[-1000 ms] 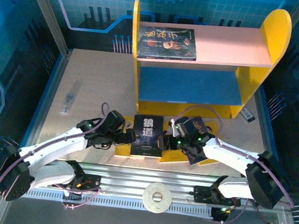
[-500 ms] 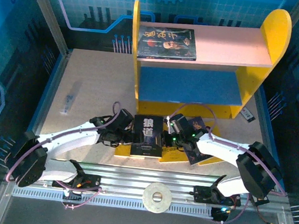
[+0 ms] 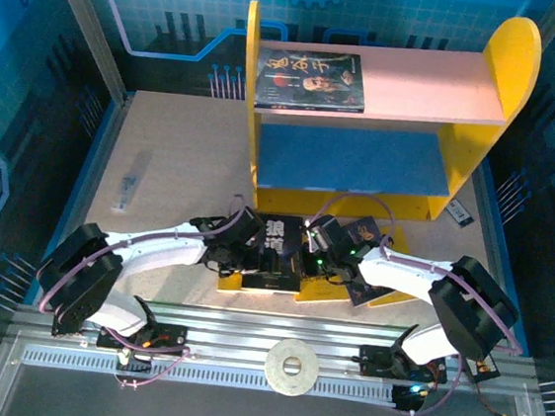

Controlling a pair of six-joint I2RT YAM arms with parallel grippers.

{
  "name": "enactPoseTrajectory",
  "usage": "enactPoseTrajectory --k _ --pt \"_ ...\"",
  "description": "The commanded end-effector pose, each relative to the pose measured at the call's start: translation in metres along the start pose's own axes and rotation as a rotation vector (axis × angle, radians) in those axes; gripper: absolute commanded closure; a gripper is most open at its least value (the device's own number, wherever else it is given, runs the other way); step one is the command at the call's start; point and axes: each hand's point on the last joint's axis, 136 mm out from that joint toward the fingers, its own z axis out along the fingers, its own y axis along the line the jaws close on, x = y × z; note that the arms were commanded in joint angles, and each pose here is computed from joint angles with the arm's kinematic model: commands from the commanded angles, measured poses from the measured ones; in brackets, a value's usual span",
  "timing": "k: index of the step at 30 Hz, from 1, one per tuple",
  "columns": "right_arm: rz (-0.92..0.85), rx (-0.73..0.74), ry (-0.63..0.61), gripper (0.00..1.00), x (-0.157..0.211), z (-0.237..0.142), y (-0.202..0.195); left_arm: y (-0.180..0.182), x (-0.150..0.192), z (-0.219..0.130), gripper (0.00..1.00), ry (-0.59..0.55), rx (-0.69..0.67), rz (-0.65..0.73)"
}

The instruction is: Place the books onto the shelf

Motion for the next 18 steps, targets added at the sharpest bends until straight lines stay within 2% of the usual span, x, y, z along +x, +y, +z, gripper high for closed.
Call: enactPoseTrajectory --k 1,7,18 --pt "-0.041 0.029 0.079 0.79 0.023 0.014 0.0 -0.034 0.005 0.008 0.07 0.046 0.105 0.047" --pt "-0.028 -0.017 0.081 0.81 0.027 0.021 0.009 -0.06 -0.005 -0.011 0.08 -0.016 0.19 0.073" --pt "-0.052 -0.005 0.079 0.79 0.025 0.017 0.009 -0.054 -0.016 -0.04 0.19 -0.126 0.157 0.085"
